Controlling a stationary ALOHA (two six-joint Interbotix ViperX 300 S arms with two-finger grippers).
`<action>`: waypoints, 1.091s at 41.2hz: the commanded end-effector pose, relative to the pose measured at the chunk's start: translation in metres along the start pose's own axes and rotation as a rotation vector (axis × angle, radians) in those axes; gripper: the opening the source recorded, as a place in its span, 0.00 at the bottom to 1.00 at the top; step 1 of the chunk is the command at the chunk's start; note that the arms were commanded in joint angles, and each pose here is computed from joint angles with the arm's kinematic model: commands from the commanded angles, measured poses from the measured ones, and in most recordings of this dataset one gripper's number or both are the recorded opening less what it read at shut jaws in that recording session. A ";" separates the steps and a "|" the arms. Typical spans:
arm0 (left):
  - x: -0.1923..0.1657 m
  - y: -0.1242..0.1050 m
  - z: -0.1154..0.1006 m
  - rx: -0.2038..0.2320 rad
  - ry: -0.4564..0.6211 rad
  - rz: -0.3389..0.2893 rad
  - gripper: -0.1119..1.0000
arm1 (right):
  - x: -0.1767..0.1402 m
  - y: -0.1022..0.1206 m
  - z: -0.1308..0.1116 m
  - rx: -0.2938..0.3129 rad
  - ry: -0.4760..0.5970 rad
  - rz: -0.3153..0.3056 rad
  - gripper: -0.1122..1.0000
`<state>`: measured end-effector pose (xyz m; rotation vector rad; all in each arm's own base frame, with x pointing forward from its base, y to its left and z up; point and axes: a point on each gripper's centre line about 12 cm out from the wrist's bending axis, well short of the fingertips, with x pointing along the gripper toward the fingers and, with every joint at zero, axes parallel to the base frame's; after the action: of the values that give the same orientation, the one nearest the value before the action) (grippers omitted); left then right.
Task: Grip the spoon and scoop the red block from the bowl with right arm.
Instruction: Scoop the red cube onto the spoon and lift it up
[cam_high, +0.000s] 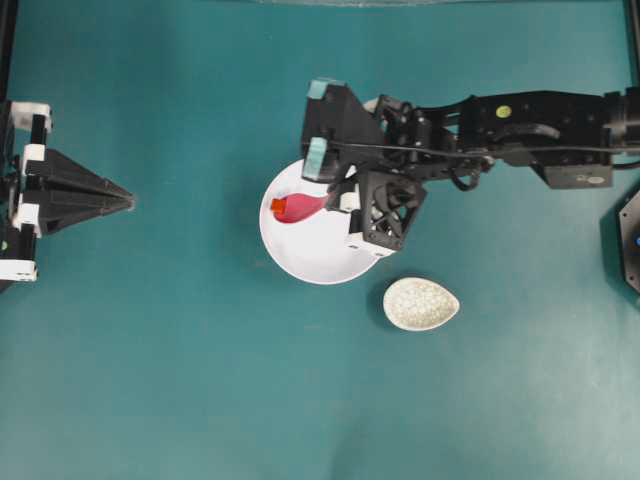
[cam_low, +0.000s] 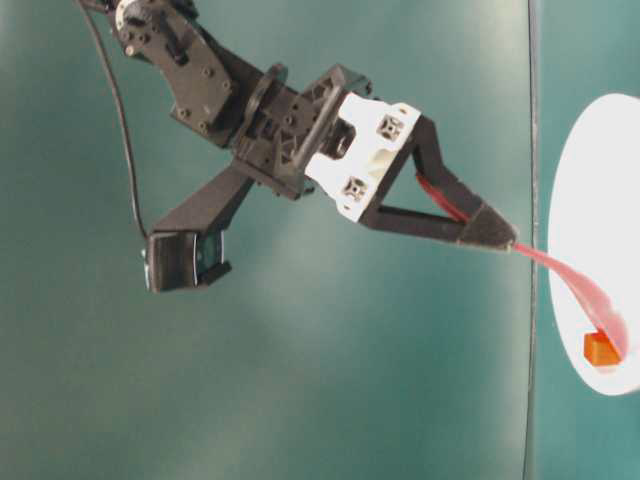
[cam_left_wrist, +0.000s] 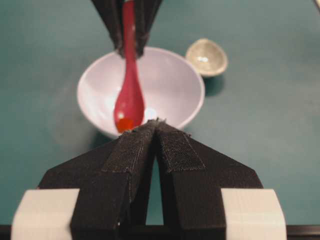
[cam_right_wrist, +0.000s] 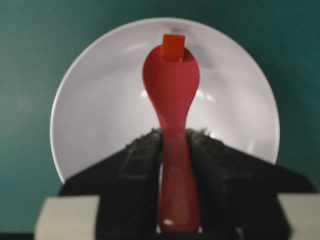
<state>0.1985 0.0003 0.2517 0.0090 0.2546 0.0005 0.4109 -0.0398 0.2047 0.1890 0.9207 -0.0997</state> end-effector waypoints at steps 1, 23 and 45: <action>0.000 0.000 0.013 0.005 -0.035 0.000 0.13 | -0.018 0.004 0.008 0.007 -0.076 0.009 0.33; 0.000 0.000 0.013 -0.001 -0.035 -0.001 0.13 | -0.037 0.009 -0.017 -0.023 -0.326 0.019 0.33; 0.000 0.000 0.014 -0.015 -0.040 0.000 0.13 | -0.040 0.016 -0.082 -0.054 -0.539 0.046 0.33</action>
<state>0.1982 0.0003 0.2523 -0.0078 0.2516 0.0027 0.3282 -0.0110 0.1827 0.1249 0.4399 -0.0859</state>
